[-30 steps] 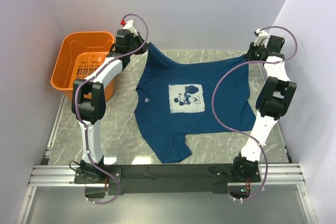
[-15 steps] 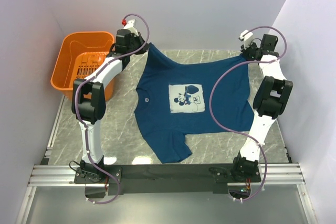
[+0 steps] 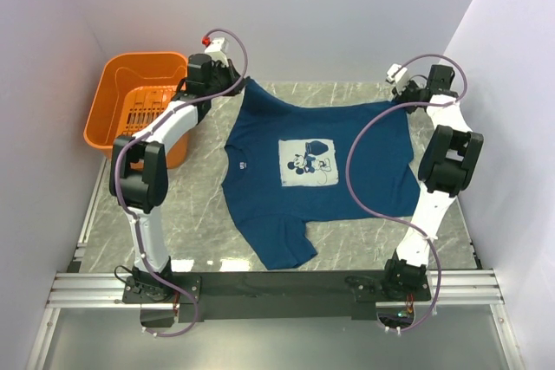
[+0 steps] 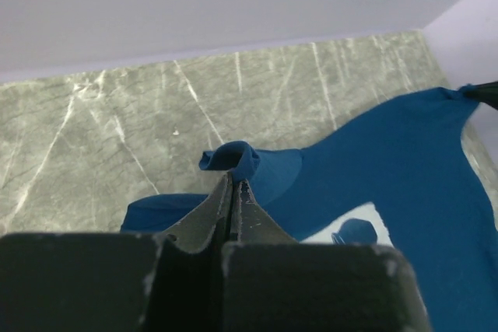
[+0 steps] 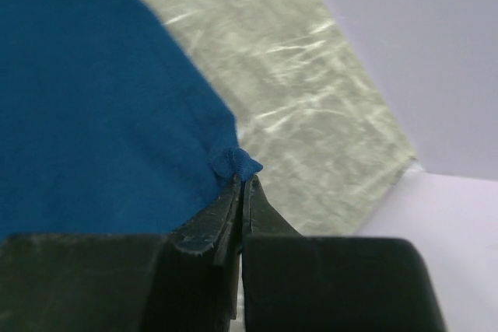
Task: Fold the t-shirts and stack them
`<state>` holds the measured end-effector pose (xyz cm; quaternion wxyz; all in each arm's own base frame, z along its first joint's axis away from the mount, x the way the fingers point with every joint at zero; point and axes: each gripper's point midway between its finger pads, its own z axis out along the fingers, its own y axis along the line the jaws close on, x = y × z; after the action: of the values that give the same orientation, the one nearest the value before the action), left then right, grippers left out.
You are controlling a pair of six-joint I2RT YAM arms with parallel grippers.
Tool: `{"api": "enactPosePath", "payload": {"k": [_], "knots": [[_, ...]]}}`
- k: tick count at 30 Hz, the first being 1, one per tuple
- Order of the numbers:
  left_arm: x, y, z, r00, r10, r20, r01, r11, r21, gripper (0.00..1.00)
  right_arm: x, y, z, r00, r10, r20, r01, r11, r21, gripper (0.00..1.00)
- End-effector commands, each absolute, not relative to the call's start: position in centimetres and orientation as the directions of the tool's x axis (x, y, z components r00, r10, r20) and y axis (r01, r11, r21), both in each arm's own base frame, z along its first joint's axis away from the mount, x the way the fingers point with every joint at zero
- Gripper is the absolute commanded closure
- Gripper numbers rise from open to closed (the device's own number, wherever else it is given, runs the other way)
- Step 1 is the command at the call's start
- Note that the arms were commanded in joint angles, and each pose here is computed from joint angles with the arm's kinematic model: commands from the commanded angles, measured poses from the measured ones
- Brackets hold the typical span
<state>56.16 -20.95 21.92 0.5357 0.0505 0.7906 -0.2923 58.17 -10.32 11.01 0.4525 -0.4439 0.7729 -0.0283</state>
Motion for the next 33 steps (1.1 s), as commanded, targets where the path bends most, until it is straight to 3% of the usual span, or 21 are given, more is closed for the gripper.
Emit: {"api": "enactPosePath", "payload": {"k": [1,33], "knots": [[54.8,-21.8,27.2,-0.309,-0.219,-0.925,0.509,0.784,-0.356,0.99,57.4,-9.7,14.2,-0.118,-0.711,-0.694,-0.659,0.579,-0.481,1.00],[49.1,-22.8,24.3,-0.395,-0.152,-0.906,0.562,0.740,-0.369,0.99,52.9,-10.7,13.5,-0.106,-0.611,-0.784,-0.684,0.617,-0.388,1.00]]}}
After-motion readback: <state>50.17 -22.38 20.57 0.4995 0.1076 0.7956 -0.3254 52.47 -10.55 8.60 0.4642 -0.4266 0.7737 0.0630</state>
